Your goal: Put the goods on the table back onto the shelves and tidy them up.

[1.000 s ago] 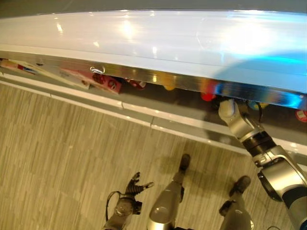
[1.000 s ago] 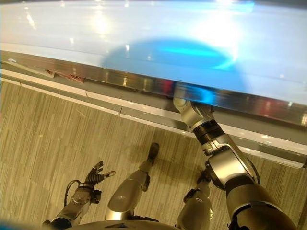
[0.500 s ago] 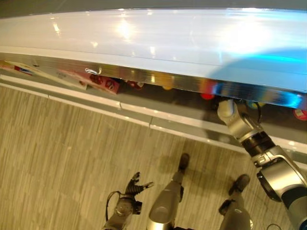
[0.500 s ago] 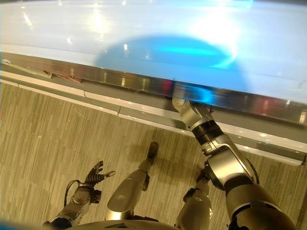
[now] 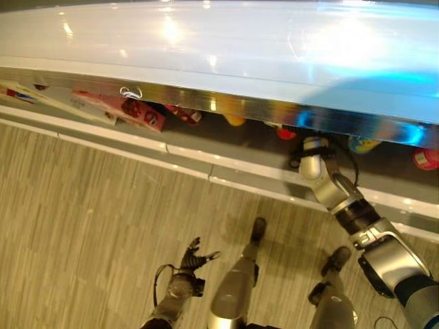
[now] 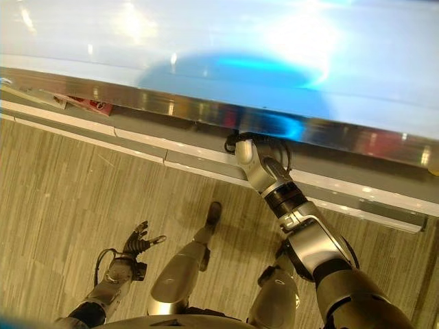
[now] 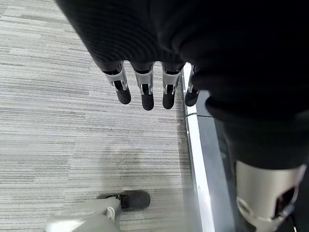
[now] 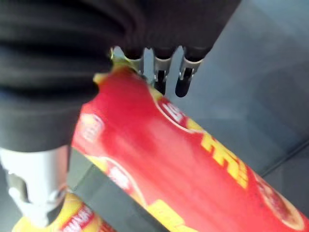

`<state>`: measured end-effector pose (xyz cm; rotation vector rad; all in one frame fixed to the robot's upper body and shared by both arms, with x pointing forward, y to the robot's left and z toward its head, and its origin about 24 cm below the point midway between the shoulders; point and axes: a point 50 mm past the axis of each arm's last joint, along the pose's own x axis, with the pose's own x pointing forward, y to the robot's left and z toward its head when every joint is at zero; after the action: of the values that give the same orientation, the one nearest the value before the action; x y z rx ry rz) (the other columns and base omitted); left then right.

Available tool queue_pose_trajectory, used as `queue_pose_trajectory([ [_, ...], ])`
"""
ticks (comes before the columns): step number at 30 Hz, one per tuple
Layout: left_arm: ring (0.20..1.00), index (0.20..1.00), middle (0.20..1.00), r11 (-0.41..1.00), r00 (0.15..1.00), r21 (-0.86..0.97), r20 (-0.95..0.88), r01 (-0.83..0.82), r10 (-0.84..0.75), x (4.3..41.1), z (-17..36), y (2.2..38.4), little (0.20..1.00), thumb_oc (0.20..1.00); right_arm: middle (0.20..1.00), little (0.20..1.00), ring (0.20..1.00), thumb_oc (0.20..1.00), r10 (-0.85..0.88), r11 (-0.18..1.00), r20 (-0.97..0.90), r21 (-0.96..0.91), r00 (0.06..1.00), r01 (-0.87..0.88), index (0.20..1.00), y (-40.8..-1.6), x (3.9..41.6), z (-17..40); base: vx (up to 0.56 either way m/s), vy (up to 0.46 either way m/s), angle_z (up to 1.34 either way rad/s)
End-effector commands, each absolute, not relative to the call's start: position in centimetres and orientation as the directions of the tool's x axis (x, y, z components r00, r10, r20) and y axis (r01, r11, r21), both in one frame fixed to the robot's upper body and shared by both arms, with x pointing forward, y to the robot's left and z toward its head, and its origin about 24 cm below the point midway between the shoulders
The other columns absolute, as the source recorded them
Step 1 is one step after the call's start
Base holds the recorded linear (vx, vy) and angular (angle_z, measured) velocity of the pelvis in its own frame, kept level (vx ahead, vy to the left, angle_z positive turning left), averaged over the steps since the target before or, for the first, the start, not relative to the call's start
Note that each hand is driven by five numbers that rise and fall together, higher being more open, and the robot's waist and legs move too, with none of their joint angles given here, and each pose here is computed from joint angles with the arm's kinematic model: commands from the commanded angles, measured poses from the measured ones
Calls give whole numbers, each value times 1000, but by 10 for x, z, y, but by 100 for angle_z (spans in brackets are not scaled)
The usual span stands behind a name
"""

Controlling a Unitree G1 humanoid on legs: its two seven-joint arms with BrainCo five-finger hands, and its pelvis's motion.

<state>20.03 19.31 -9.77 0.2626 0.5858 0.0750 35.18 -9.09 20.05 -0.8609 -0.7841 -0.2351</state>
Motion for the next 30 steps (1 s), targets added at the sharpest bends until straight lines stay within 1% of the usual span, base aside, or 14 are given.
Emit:
queue_pose_trajectory([
  [1, 1000, 1000, 1000, 951, 792, 308, -583, 8, 182, 187, -107, 202, 1000, 1000, 1000, 1000, 1000, 1000, 222, 710, 754, -560, 618, 428, 1000, -69, 326, 204, 36, 32, -10],
  [6, 1000, 1000, 1000, 945, 763, 326, -603, -30, 232, 179, -110, 215, 1000, 1000, 1000, 1000, 1000, 1000, 329, 744, 763, -573, 557, 345, 1000, -77, 294, 208, 37, 33, -19],
  [9, 1000, 1000, 1000, 940, 752, 338, -612, -32, 246, 176, -110, 226, 1000, 1000, 1000, 1000, 1000, 1000, 445, 740, 665, -650, 600, 171, 1000, -79, 282, 196, 79, -8, -32],
  [10, 1000, 1000, 1000, 932, 729, 363, -637, -2, 250, 169, -113, 237, 1000, 1000, 1000, 1000, 1000, 1000, 555, 759, 546, -642, 627, -112, 1000, -79, 271, 181, 118, -21, -27],
  [11, 1000, 1000, 1000, 927, 717, 376, -648, 10, 255, 165, -114, 244, 1000, 1000, 1000, 1000, 1000, 1000, 604, 741, 473, -629, 641, -235, 1000, -81, 266, 168, 116, -21, -21],
  [12, 1000, 1000, 1000, 927, 717, 376, -648, 10, 255, 165, -114, 244, 1000, 1000, 1000, 1000, 1000, 1000, 604, 741, 473, -629, 642, -235, 1000, -81, 266, 168, 87, -13, -18],
  [15, 1000, 1000, 1000, 919, 674, 389, -696, 65, 248, 150, -118, 261, 1000, 1000, 1000, 1000, 1000, 1000, 801, 547, 103, -526, 590, -651, 1000, -87, 247, 109, 117, -31, -32],
  [17, 1000, 1000, 1000, 922, 649, 377, -724, 86, 236, 144, -121, 264, 1000, 1000, 1000, 1000, 1000, 1000, 842, 452, -88, -428, 533, -783, 1000, -99, 235, 74, 138, -26, -17],
  [18, 1000, 1000, 1000, 928, 637, 364, -734, 75, 236, 143, -124, 265, 1000, 1000, 1000, 1000, 1000, 1000, 774, 502, -241, -331, 585, -799, 1000, -120, 231, 37, 137, -24, -16],
  [21, 1000, 1000, 1000, 935, 622, 344, -751, 84, 221, 139, -127, 263, 1000, 1000, 1000, 1000, 1000, 1000, 711, 574, -360, -198, 604, -794, 1000, -143, 217, 2, 94, -29, -19],
  [23, 1000, 1000, 1000, 945, 607, 310, -772, 105, 186, 133, -131, 256, 1000, 1000, 1000, 1000, 1000, 1000, 560, 730, -523, -56, 643, -681, 1000, -177, 194, -46, 99, -25, -13],
  [24, 1000, 1000, 1000, 945, 607, 310, -772, 105, 186, 133, -131, 256, 1000, 1000, 1000, 1000, 1000, 1000, 560, 730, -523, -56, 643, -681, 1000, -177, 194, -46, 83, -26, -12],
  [25, 1000, 1000, 1000, 953, 593, 281, -789, 109, 165, 128, -135, 251, 1000, 1000, 1000, 1000, 1000, 1000, 386, 859, -637, -16, 668, -512, 1000, -203, 175, -82, 70, -33, -12],
  [30, 1000, 1000, 1000, 959, 558, 261, -815, 111, 157, 120, -140, 249, 1000, 1000, 1000, 1000, 1000, 1000, 86, 969, -824, -62, 560, -239, 1000, -230, 131, -133, 62, -29, -7],
])
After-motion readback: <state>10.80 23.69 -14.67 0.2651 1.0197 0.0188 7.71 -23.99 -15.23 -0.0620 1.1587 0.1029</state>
